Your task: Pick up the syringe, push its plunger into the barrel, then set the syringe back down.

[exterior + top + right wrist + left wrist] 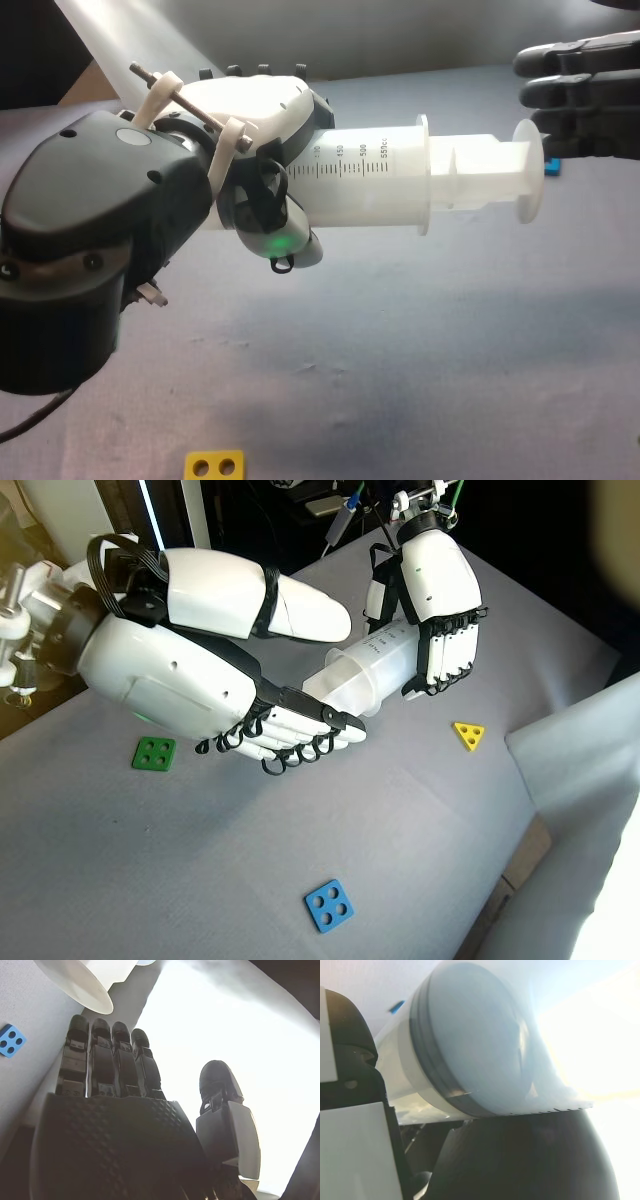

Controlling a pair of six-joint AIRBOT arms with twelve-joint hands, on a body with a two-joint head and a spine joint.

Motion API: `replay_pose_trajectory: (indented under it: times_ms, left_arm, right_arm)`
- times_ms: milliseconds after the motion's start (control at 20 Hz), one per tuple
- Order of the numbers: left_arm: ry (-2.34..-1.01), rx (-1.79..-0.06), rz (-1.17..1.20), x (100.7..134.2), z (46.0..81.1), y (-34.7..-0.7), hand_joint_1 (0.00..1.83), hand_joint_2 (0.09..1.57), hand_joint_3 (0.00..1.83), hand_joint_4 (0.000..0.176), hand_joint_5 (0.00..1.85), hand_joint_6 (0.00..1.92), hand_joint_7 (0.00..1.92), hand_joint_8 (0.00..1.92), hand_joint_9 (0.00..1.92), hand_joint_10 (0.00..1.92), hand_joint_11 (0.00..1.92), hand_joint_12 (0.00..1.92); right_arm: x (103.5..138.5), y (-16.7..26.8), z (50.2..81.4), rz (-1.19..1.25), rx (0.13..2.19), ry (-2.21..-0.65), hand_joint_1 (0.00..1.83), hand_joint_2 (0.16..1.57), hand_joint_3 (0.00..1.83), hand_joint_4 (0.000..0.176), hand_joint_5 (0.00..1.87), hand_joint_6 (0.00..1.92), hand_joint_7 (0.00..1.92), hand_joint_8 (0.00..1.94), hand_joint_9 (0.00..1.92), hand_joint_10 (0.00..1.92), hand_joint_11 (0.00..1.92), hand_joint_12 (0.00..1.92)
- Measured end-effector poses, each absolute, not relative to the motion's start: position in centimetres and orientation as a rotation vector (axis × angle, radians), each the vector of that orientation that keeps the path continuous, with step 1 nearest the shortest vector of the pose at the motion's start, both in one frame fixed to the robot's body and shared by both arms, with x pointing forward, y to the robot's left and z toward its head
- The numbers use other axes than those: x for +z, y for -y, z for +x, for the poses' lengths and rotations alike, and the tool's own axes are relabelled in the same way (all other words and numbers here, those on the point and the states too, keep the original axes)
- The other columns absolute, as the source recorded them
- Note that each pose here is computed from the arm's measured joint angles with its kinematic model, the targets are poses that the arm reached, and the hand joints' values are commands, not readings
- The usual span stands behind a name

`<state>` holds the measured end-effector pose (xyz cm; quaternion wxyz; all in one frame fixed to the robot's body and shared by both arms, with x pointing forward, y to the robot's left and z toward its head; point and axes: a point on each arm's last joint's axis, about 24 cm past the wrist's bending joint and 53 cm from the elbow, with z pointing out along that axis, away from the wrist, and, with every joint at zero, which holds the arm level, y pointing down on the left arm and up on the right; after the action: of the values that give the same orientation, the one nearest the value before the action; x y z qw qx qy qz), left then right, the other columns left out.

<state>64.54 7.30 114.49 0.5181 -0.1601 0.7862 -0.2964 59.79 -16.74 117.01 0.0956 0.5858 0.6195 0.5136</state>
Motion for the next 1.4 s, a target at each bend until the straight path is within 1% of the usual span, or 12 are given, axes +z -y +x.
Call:
replay_pose_trajectory:
  times_ms: [200, 300, 350, 400, 550, 600, 750, 900, 1050, 1150, 1300, 1400]
  left_arm:
    - [-1.881, -0.709, -0.383, 114.9, 64.7, -7.3, 1.36, 1.19, 0.0, 0.0, 0.74, 1.19, 0.82, 1.32, 0.79, 1.42, 0.63, 1.28]
    - [-1.885, -0.719, -0.385, 115.1, 64.7, -7.0, 1.35, 1.2, 0.0, 0.0, 0.72, 1.21, 0.81, 1.34, 0.78, 1.44, 0.61, 1.31]
    - [-1.885, -0.725, -0.382, 115.2, 64.7, -6.9, 1.36, 1.19, 0.0, 0.0, 0.75, 1.18, 0.83, 1.3, 0.8, 1.4, 0.63, 1.28]
    - [-1.884, -0.724, -0.376, 115.3, 64.7, -6.8, 1.35, 1.19, 0.0, 0.0, 0.75, 1.16, 0.82, 1.33, 0.78, 1.44, 0.62, 1.29]
    - [-1.883, -0.718, -0.391, 115.2, 64.8, -7.1, 1.36, 1.19, 0.0, 0.0, 0.75, 1.21, 0.84, 1.28, 0.79, 1.43, 0.63, 1.32]
    - [-1.882, -0.717, -0.39, 115.2, 64.9, -7.2, 1.35, 1.19, 0.0, 0.0, 0.75, 1.21, 0.82, 1.32, 0.78, 1.43, 0.61, 1.32]
    - [-1.881, -0.71, -0.398, 115.2, 65.0, -7.4, 1.35, 1.2, 0.0, 0.0, 0.73, 1.23, 0.8, 1.35, 0.77, 1.45, 0.61, 1.33]
    - [-1.876, -0.696, -0.411, 115.2, 65.2, -7.9, 1.35, 1.21, 0.0, 0.0, 0.73, 1.19, 0.8, 1.37, 0.76, 1.48, 0.62, 1.37]
    - [-1.868, -0.682, -0.421, 115.2, 65.5, -8.3, 1.35, 1.21, 0.0, 0.0, 0.7, 1.22, 0.8, 1.35, 0.75, 1.5, 0.6, 1.39]
    - [-1.858, -0.661, -0.439, 115.3, 65.8, -9.1, 1.35, 1.21, 0.0, 0.0, 0.7, 1.23, 0.8, 1.35, 0.75, 1.49, 0.59, 1.39]
    - [-1.852, -0.637, -0.447, 115.3, 66.0, -9.8, 1.35, 1.22, 0.0, 0.0, 0.68, 1.23, 0.78, 1.39, 0.73, 1.54, 0.58, 1.41]
    - [-1.851, -0.629, -0.454, 115.3, 66.0, -10.0, 1.35, 1.22, 0.0, 0.0, 0.69, 1.22, 0.79, 1.38, 0.74, 1.53, 0.59, 1.42]
  right_arm:
    - [118.3, 18.5, 58.9, 1.734, 1.534, -1.774, 0.0, 1.21, 0.0, 0.0, 0.17, 0.0, 0.17, 0.0, 0.12, 0.0, 0.0, 0.32]
    - [117.3, 17.8, 57.8, 1.748, 1.511, -1.815, 0.0, 1.21, 0.0, 0.0, 0.17, 0.0, 0.17, 0.0, 0.12, 0.0, 0.0, 0.31]
    - [116.7, 17.6, 57.4, 1.773, 1.497, -1.829, 0.0, 1.21, 0.0, 0.0, 0.17, 0.0, 0.17, 0.0, 0.12, 0.0, 0.0, 0.31]
    - [116.0, 17.4, 57.1, 1.809, 1.483, -1.837, 0.0, 1.21, 0.0, 0.0, 0.17, 0.0, 0.17, 0.0, 0.12, 0.0, 0.0, 0.32]
    - [115.9, 17.4, 57.2, 1.823, 1.486, -1.827, 0.0, 1.21, 0.0, 0.0, 0.16, 0.0, 0.15, 0.0, 0.11, 0.0, 0.0, 0.29]
    - [115.7, 17.2, 57.3, 1.821, 1.488, -1.832, 0.0, 1.2, 0.0, 0.0, 0.14, 0.0, 0.14, 0.0, 0.1, 0.0, 0.0, 0.26]
    - [115.5, 16.3, 57.3, 1.82, 1.5, -1.851, 0.0, 1.2, 0.0, 0.0, 0.15, 0.0, 0.14, 0.0, 0.11, 0.0, 0.0, 0.29]
    - [115.7, 15.2, 57.5, 1.803, 1.529, -1.862, 0.0, 1.2, 0.0, 0.0, 0.15, 0.0, 0.14, 0.0, 0.1, 0.0, 0.0, 0.25]
    - [116.0, 14.0, 57.7, 1.773, 1.556, -1.883, 0.0, 1.2, 0.0, 0.0, 0.13, 0.0, 0.13, 0.0, 0.09, 0.0, 0.0, 0.21]
    - [116.2, 12.4, 57.8, 1.735, 1.588, -1.914, 0.0, 1.2, 0.0, 0.0, 0.15, 0.0, 0.14, 0.0, 0.11, 0.01, 0.0, 0.32]
    - [116.0, 10.8, 57.6, 1.721, 1.611, -1.946, 0.0, 1.2, 0.0, 0.0, 0.13, 0.0, 0.13, 0.0, 0.11, 0.0, 0.0, 0.27]
    - [116.1, 9.9, 57.5, 1.709, 1.629, -1.961, 0.0, 1.2, 0.0, 0.0, 0.15, 0.0, 0.14, 0.0, 0.12, 0.0, 0.0, 0.31]
